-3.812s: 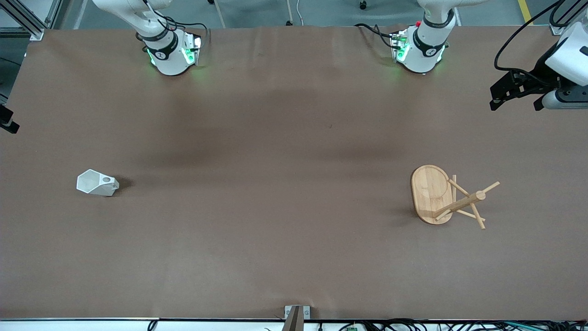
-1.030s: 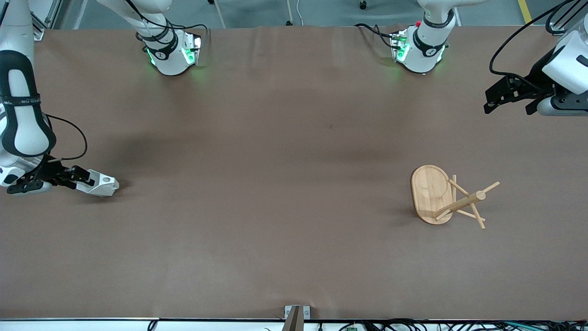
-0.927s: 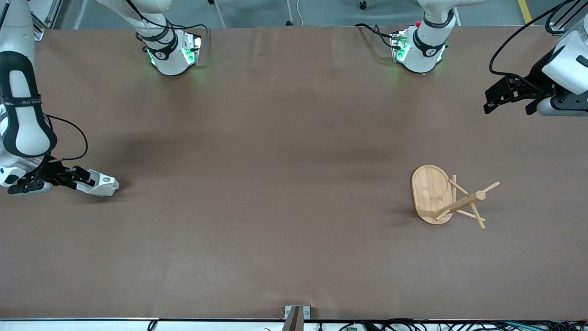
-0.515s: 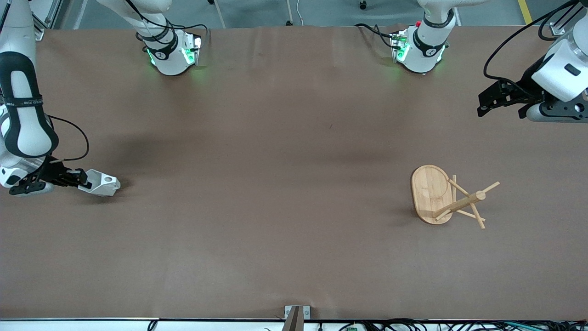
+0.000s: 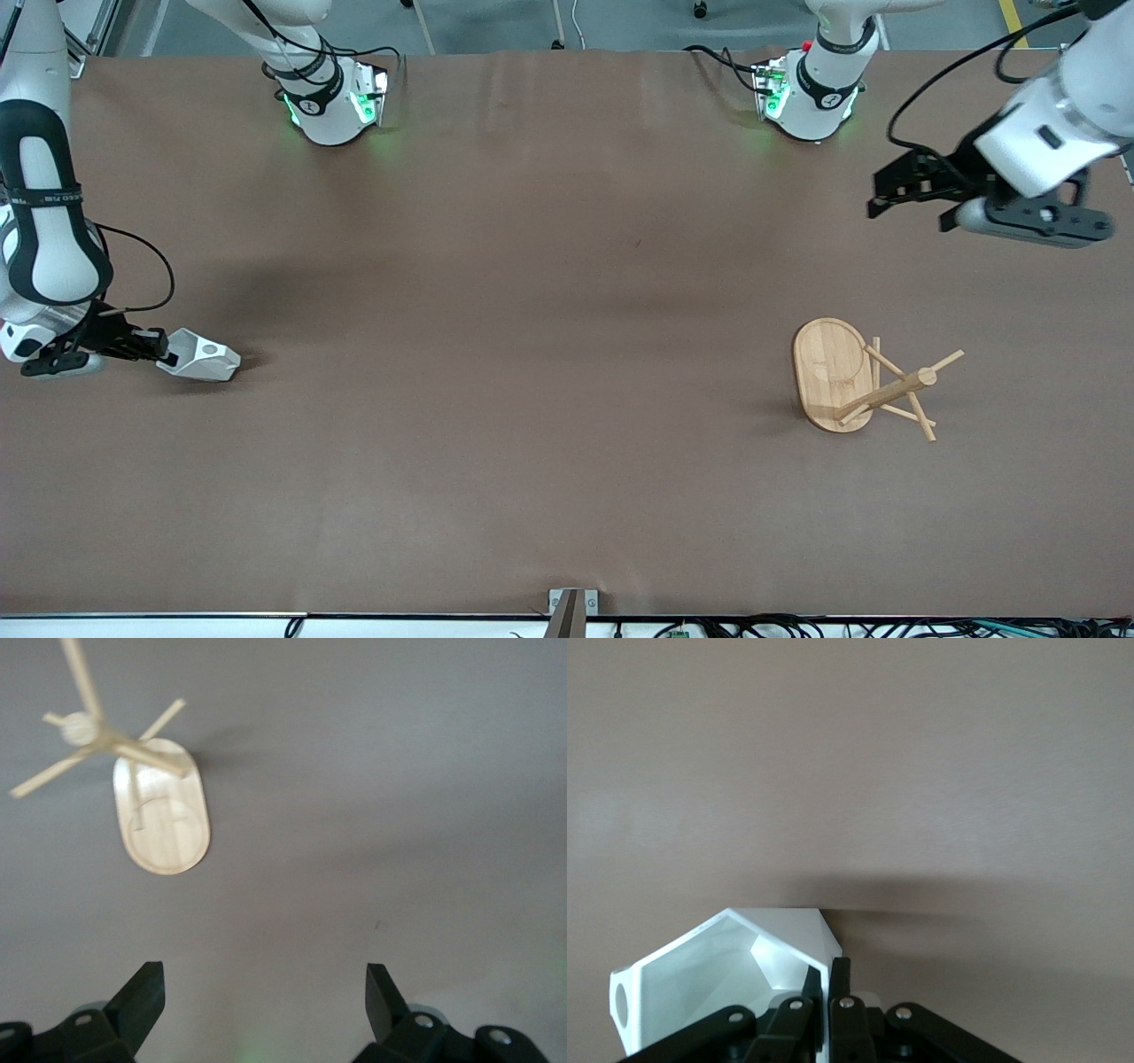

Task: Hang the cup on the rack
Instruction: 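Lift the cup with the right gripper while the left gripper approaches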

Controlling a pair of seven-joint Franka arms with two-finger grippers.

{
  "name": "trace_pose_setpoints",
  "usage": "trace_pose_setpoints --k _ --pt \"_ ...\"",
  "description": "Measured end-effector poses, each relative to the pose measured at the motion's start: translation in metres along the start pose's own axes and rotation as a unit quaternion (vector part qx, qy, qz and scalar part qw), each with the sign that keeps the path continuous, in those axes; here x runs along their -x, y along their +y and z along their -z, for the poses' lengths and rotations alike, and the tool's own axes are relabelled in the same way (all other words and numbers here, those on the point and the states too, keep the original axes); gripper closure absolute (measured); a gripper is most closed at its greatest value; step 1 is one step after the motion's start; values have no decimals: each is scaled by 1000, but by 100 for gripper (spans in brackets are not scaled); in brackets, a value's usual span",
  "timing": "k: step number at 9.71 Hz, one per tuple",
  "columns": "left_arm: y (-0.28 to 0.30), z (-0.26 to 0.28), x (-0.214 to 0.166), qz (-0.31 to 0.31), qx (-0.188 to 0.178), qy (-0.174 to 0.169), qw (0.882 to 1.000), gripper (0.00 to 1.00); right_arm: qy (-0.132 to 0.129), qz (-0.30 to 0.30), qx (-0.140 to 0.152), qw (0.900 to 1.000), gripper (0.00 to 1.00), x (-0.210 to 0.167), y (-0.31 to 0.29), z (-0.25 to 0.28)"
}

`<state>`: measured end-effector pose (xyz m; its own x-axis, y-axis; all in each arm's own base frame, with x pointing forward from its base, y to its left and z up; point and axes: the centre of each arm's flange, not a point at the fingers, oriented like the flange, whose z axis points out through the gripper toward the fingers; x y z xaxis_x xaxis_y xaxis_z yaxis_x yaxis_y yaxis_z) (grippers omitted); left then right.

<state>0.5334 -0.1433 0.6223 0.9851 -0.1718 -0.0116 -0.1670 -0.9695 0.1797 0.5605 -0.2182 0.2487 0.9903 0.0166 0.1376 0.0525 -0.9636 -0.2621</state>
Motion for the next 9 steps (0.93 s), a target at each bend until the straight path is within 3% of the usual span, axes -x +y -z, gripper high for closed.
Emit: trace_pose_setpoints --k 3,6,9 --pt "60 -23 -11 -97 8 13 995 0 -13 -28 -54 998 96 -25 -80 45" --pt "81 -47 -27 -233 17 27 972 0 -45 -20 -103 993 96 -36 -164 85" --pt "131 -58 -20 -311 23 43 949 0 -70 -26 -121 990 96 -66 -278 116"
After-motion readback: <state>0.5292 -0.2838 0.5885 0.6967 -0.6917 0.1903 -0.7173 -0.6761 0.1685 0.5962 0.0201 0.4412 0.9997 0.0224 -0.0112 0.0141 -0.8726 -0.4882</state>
